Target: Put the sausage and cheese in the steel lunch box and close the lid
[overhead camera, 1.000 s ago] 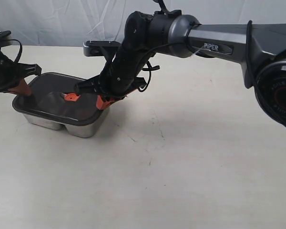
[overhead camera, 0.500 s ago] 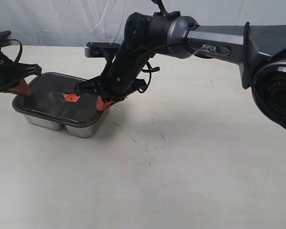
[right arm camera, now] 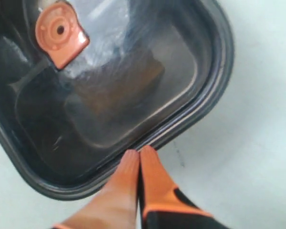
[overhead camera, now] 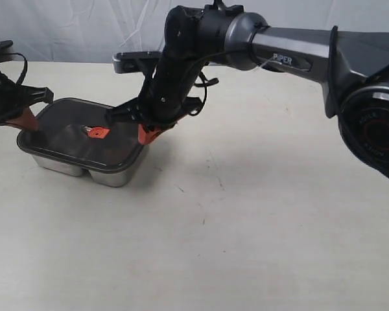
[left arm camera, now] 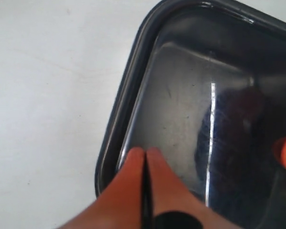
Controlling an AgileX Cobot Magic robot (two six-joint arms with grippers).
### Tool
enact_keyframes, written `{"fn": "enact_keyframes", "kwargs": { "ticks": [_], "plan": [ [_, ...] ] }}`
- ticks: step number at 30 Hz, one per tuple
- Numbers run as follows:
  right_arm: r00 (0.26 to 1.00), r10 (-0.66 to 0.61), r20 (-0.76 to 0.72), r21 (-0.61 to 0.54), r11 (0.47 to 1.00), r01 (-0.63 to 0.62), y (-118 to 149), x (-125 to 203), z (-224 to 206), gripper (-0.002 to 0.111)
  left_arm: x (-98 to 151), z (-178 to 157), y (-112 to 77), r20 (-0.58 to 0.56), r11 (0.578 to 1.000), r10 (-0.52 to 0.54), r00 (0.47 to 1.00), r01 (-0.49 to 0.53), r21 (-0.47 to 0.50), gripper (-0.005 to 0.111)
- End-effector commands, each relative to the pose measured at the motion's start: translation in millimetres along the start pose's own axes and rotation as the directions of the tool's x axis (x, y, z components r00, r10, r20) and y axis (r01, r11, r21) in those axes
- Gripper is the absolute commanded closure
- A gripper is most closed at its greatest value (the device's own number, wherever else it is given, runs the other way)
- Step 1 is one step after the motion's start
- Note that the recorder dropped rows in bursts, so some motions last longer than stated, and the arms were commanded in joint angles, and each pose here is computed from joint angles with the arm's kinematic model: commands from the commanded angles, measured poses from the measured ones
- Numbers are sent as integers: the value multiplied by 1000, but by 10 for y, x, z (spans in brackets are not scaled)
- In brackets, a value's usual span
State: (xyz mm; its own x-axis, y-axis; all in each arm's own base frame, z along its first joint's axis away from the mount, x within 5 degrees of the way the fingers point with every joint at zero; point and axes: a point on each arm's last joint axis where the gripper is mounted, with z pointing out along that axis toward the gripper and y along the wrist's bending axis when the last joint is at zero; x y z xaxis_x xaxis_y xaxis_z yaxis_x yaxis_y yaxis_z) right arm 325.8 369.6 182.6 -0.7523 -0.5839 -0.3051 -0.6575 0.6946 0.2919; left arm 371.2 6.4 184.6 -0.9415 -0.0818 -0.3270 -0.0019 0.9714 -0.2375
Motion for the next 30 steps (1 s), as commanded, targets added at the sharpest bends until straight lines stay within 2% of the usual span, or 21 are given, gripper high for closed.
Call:
{"fn": "enact_keyframes", "kwargs": {
  "ticks": [1,5,12,18,21,25,27,30],
  "plan": [
    [990,-4,139,84,996,-8,-136,-196,-600,109,-73,-503,-122,119,998,60,991,-59,-15,107],
    [979,6,205,119,992,-31,-281,-212,-1081,109,-96,-969,-232,245,995,104,964,-98,-36,107],
    [965,40,257,163,983,-84,-484,-36,-1697,109,42,-1693,-381,475,986,163,865,-131,-99,107],
    [946,24,322,183,979,-87,-382,421,-2013,109,445,-2091,-443,636,980,195,746,-127,-151,107],
    [936,20,350,188,978,-91,-336,784,-2131,109,725,-2242,-473,664,976,218,715,-138,-171,107],
    [904,-2,428,196,976,-90,-264,1304,-2322,109,1070,-2252,-462,622,963,264,738,-168,-210,107],
    [885,-10,465,197,976,-92,-253,1474,-2349,109,1173,-2227,-439,592,955,287,753,-178,-236,107],
    [865,-15,502,193,976,-95,-240,1715,-2365,109,1296,-2236,-454,542,956,285,790,-195,-220,107]
  ]
}}
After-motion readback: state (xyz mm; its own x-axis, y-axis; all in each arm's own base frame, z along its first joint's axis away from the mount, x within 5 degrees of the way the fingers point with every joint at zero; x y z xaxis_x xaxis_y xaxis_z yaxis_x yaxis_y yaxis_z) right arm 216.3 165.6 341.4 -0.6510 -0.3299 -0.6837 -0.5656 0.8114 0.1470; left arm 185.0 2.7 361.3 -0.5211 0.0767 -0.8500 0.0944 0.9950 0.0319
